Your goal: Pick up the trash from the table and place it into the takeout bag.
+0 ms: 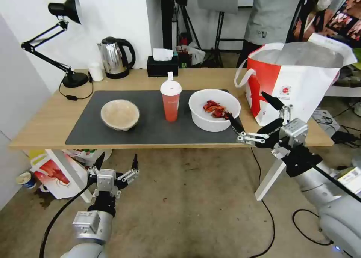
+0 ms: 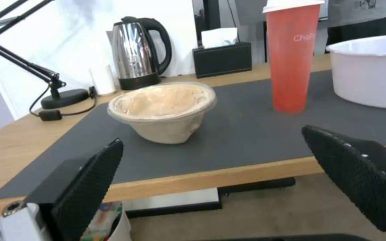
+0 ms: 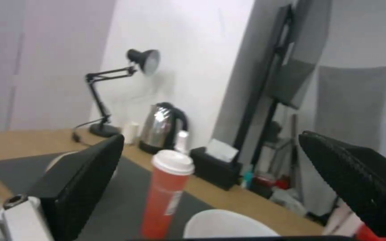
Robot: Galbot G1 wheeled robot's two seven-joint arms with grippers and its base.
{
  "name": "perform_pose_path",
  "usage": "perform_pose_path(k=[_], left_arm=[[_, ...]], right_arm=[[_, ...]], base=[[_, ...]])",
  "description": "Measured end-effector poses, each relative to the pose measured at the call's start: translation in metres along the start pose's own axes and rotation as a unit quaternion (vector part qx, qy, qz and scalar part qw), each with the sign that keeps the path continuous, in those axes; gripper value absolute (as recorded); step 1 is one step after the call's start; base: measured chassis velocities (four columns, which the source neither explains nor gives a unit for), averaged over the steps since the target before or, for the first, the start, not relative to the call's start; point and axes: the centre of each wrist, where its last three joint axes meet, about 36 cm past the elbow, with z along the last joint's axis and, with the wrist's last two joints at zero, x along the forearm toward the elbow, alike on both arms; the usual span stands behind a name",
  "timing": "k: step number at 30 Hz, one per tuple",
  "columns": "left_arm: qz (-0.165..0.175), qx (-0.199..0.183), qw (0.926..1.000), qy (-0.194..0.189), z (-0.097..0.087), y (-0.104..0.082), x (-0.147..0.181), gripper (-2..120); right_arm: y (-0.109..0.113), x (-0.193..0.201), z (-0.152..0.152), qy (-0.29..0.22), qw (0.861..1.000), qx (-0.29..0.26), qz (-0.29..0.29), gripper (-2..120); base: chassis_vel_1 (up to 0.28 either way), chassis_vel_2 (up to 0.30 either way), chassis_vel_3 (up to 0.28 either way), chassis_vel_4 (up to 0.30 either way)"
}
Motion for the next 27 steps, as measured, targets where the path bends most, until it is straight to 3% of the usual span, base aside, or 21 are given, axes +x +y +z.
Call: perform_pose_path(k=[7,17,21,22,24,25,27], left_arm=[[0.0,0.0,1.0,0.0,0.0,0.0,0.0,100],[0.0,0.0,1.0,0.0,0.0,0.0,0.0,100],[0.0,0.0,1.0,0.0,0.0,0.0,0.0,100],[0.0,0.0,1.0,0.0,0.0,0.0,0.0,100],[0.0,0.0,1.0,0.0,0.0,0.0,0.0,100],[0.0,0.0,1.0,0.0,0.0,0.0,0.0,100],[0.0,0.0,1.0,0.0,0.0,0.0,0.0,100]], right_arm=[[-0.014,-0.01,-0.014,0.012,0.998,0.001,-0.054,100],[-0.059,-0.037,-0.023,0.045,0.993,0.013,-0.113,100],[-0.099,-0.056,-0.032,0.069,0.985,0.031,-0.155,100],[-0.099,-0.056,-0.032,0.069,0.985,0.031,-0.155,100],[-0.13,-0.065,-0.039,0.094,0.978,0.058,-0.177,100],[-0.13,-0.065,-0.039,0.094,0.978,0.058,-0.177,100],[-0.15,-0.07,-0.043,0.108,0.975,0.067,-0.184,100]], base=[[0.0,0.0,0.0,0.0],[0.0,0.0,0.0,0.0],[0.0,0.0,0.0,0.0],[0.0,0.0,0.0,0.0],[0.0,0.0,0.0,0.0],[0.0,0.0,0.0,0.0],[0.0,0.0,0.0,0.0]])
